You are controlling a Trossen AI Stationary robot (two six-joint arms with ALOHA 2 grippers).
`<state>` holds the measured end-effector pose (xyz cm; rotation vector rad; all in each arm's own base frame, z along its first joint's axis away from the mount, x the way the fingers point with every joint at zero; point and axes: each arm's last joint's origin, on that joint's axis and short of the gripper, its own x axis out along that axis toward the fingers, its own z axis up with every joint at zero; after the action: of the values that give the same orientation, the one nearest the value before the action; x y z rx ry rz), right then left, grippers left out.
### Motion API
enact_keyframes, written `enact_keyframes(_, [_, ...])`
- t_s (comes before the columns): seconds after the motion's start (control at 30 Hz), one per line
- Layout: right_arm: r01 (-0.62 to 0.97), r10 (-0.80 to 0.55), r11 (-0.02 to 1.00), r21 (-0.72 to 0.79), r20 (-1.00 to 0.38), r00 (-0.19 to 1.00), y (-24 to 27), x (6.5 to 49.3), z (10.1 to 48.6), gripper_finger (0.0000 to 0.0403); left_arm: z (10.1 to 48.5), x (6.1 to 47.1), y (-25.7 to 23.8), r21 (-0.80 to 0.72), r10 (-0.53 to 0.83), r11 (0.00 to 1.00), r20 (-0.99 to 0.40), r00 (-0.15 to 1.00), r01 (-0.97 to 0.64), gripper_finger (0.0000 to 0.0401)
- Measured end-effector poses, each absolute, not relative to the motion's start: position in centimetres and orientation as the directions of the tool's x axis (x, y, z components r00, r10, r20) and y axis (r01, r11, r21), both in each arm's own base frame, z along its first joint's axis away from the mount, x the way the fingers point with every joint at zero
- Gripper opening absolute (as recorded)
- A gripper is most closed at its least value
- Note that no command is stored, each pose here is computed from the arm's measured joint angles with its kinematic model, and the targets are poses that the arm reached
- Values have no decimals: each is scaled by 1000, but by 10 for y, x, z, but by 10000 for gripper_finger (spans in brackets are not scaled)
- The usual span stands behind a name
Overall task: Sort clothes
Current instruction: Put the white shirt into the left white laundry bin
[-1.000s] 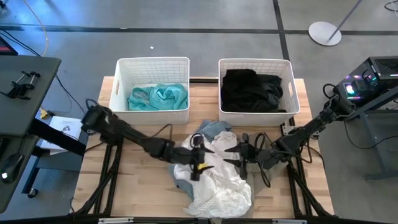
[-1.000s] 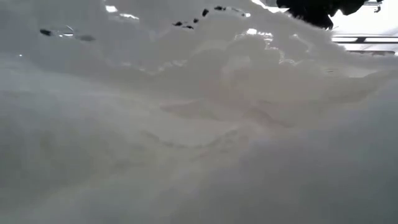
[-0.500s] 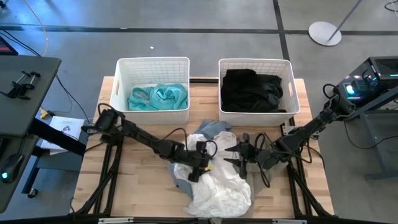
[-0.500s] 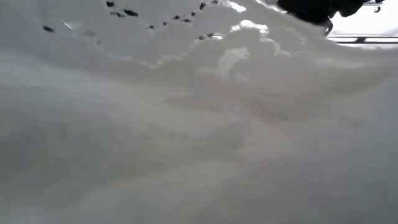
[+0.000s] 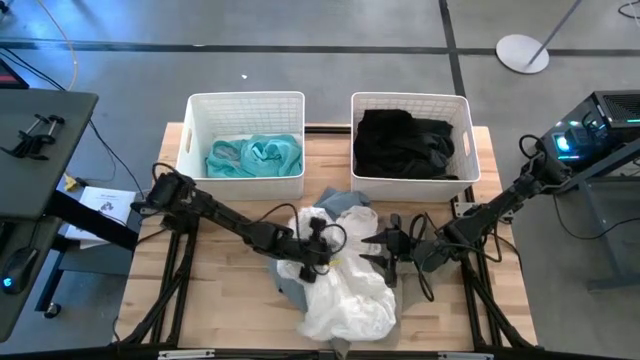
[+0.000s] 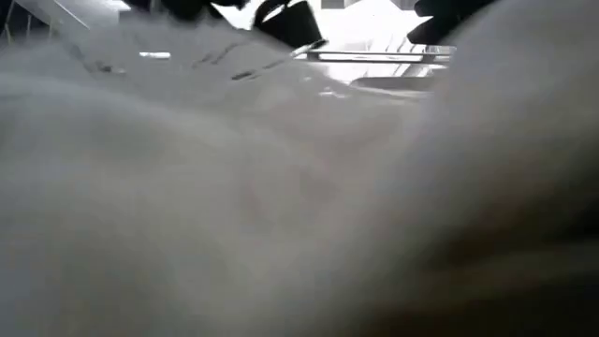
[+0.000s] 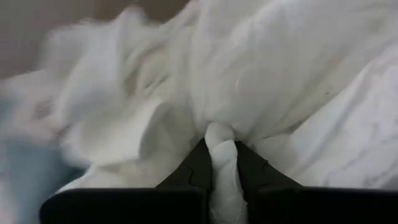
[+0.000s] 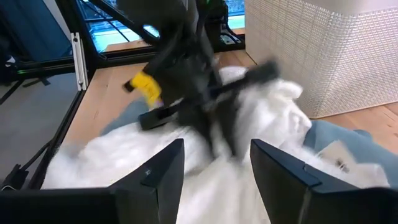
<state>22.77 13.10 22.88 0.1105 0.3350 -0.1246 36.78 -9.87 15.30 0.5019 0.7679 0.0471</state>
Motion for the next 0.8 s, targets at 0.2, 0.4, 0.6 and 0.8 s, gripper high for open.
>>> enact_keyframes(0.2, [140, -105, 987, 81, -340, 934, 131, 228, 228, 174, 239, 339, -97, 657, 454, 748, -402, 795, -95, 6])
enact_keyframes(0.4, [140, -107, 987, 75, -341, 934, 131, 227, 228, 174, 337, 282, -99, 632, 485, 713, -132, 864, -304, 3])
enact_keyframes(0.6, [145, -111, 986, 76, -342, 933, 131, 227, 228, 174, 416, 215, -89, 594, 550, 619, 140, 824, -514, 2])
enact_keyframes(0.8, [145, -113, 987, 67, -343, 932, 130, 227, 228, 174, 474, 157, -63, 522, 526, 498, 453, 720, -693, 1])
